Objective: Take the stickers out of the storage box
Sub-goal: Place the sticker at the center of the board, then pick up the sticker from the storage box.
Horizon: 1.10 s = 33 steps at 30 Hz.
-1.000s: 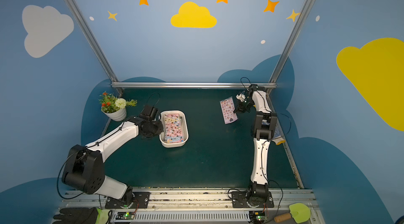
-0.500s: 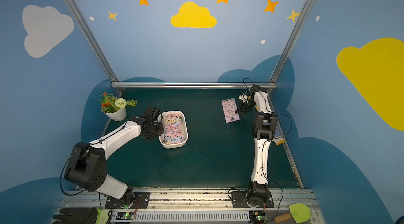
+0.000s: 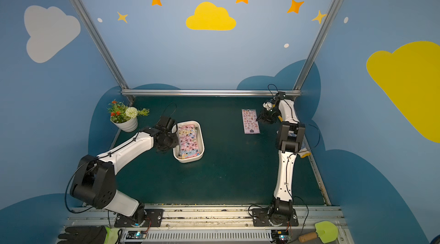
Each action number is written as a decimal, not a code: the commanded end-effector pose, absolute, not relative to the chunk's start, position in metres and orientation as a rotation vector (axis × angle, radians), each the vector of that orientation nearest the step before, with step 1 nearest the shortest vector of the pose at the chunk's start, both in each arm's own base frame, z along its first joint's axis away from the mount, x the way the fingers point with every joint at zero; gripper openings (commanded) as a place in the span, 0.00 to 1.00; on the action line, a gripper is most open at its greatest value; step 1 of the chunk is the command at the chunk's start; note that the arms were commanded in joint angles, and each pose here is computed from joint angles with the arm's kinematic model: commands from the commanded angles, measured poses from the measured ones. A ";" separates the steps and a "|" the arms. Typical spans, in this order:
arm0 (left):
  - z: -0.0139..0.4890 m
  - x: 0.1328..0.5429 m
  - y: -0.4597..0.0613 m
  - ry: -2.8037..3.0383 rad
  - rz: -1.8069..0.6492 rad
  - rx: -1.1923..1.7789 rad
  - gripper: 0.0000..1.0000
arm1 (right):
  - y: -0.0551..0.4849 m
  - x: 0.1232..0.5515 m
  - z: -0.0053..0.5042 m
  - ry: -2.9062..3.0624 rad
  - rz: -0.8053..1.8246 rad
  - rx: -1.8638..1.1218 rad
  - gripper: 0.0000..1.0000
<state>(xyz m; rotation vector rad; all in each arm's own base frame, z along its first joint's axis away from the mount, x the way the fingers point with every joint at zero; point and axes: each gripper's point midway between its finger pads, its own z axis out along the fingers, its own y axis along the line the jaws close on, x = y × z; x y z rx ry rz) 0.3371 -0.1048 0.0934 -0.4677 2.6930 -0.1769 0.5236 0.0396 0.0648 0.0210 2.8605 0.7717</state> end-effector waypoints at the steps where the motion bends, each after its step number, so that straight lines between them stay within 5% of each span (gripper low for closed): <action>1: 0.115 0.339 -0.098 2.619 -0.177 -0.512 0.22 | 0.060 0.528 0.134 2.712 0.759 -0.028 0.53; 14: 0.133 0.338 -0.081 2.485 -0.194 -0.622 0.58 | 0.192 0.440 0.282 2.446 0.606 -0.382 0.65; 21: 0.114 0.338 -0.079 2.518 -0.170 -0.624 0.61 | 0.254 0.370 0.310 2.302 0.627 -0.533 0.72; 33: 0.084 0.349 -0.084 2.545 -0.148 -0.628 0.58 | 0.289 0.298 0.258 2.345 0.742 -0.603 0.76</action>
